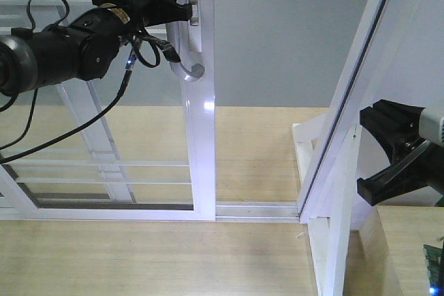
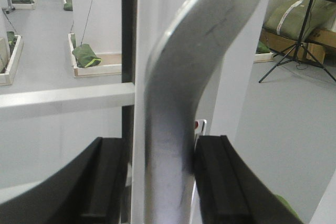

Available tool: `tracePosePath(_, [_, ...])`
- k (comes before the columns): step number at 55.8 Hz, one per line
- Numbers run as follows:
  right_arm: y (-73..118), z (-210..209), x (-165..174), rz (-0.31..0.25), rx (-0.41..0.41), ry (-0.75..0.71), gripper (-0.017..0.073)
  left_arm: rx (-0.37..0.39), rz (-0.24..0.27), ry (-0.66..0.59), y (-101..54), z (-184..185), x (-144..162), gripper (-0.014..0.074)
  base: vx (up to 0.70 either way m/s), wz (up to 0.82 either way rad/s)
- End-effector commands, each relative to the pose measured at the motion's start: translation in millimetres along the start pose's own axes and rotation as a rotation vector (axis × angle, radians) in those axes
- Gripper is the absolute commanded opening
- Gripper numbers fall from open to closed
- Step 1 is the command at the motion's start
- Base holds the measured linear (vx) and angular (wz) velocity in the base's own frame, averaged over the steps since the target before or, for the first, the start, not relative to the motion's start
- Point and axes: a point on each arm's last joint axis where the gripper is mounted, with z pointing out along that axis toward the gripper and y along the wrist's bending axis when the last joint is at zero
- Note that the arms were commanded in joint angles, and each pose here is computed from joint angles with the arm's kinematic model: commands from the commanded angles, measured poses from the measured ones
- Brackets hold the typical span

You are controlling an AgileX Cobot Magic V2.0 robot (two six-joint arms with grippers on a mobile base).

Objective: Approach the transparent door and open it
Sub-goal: 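Release the right gripper and grasp the silver handle with the left gripper, then slide the door farther open with the left gripper holding the handle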

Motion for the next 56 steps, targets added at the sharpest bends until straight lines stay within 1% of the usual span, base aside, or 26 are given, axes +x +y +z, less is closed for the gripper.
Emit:
tracePosePath(1, [-3.5,-2.5,-17.1,-0.02,0.023,-0.109,-0.0001,0.012,-0.026,-0.158,-4.9,-2.8,-43.4,0.0427,0.0,0.0])
tracePosePath(10, [-3.4,-2.5,-16.9,-0.02,0.023,-0.106,-0.0001,0.016,-0.026,-0.13,-7.5,6.8,-44.5,0.0422,0.0,0.0])
tracePosePath(13, [-3.4,-2.4,-16.6,-0.019,0.022,-0.104,-0.0001,0.014,-0.031,-0.109,-7.4,7.4,-44.5,0.0408,0.0,0.0])
tracePosePath(17, [-3.4,-2.4,-16.6,-0.018,0.022,-0.103,-0.0001,0.011,-0.033,-0.076,-6.9,7.6,-42.7,0.0367,0.0,0.0])
tracePosePath(23, [-3.3,-2.4,-16.3,-0.018,0.021,-0.1,-0.0001,0.005,-0.034,-0.018,-5.6,8.0,-38.1,0.0258,0.0,0.0])
tracePosePath(29, [-3.3,-2.4,-16.3,-0.018,0.021,-0.1,-0.0001,-0.009,-0.035,0.015,-0.3,7.0,-37.1,0.0104,0.0,0.0])
tracePosePath(34, [-3.3,-2.4,-16.3,-0.018,0.021,-0.1,-0.0001,-0.019,-0.036,0.02,4.1,3.6,-41.9,-0.0001,0.0,0.0])
tracePosePath(44, [-3.2,-2.4,-15.8,-0.017,0.02,-0.094,-0.0001,-0.049,-0.037,0.002,17.2,-7.6,-59.9,-0.0006,0.0,0.0])
tracePosePath(56, [-3.2,-2.4,-15.8,-0.011,0.02,-0.094,-0.0001,-0.099,-0.041,0.003,38.3,-18.5,-73.3,-0.0006,0.0,0.0])
